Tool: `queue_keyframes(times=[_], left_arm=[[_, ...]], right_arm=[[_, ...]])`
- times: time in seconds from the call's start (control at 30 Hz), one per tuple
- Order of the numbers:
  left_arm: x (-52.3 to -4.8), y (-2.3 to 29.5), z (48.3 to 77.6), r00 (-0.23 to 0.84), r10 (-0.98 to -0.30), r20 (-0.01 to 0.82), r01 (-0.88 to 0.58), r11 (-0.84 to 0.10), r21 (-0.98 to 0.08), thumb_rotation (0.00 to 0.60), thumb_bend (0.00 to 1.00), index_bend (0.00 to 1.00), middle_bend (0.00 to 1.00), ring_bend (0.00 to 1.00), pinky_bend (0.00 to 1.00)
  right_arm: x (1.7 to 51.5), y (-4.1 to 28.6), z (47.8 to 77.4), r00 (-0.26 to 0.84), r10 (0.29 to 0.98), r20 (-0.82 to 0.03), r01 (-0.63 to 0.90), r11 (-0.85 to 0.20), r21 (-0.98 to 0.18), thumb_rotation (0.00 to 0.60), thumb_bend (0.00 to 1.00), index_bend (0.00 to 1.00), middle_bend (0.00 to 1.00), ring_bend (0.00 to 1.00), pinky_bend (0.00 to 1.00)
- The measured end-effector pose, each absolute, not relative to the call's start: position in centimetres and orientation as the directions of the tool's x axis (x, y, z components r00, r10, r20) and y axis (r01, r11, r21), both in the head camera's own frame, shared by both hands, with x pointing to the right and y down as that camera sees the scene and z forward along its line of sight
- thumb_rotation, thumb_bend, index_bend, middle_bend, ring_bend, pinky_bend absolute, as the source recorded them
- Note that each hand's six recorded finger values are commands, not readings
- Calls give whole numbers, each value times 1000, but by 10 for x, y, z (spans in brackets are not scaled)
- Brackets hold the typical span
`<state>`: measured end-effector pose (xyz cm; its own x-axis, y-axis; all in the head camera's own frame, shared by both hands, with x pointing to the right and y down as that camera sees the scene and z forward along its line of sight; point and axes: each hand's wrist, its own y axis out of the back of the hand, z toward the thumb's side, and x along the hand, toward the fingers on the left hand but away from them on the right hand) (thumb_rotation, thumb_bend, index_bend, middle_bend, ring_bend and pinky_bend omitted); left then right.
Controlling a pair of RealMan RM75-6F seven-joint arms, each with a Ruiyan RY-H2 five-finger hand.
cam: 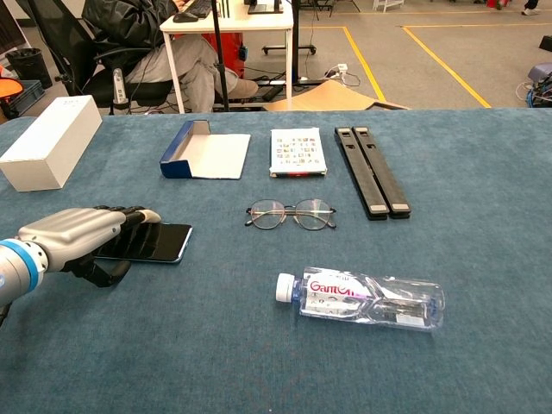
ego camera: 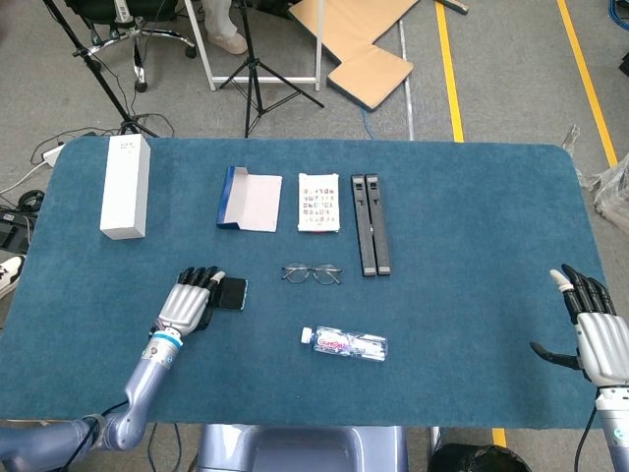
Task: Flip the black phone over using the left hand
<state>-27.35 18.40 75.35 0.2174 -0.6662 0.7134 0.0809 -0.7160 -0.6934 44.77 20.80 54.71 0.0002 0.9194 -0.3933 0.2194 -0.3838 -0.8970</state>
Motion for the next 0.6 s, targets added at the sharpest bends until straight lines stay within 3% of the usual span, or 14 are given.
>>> queue_keyframes(times=[0.2, 0.6], left_arm=[[-276, 188, 752, 228, -647, 728, 99, -728, -678, 600, 791, 80, 42, 95, 72], [-285, 200, 724, 277, -618, 736, 124, -737, -665, 600, 802, 177, 128, 169, 133]], right_arm=[[448, 208, 547, 1, 919, -394, 222, -385, -896, 600, 0, 52, 0, 0, 0], [446, 208, 547, 5, 918, -395, 223, -387, -895, 600, 0, 61, 0, 0, 0]])
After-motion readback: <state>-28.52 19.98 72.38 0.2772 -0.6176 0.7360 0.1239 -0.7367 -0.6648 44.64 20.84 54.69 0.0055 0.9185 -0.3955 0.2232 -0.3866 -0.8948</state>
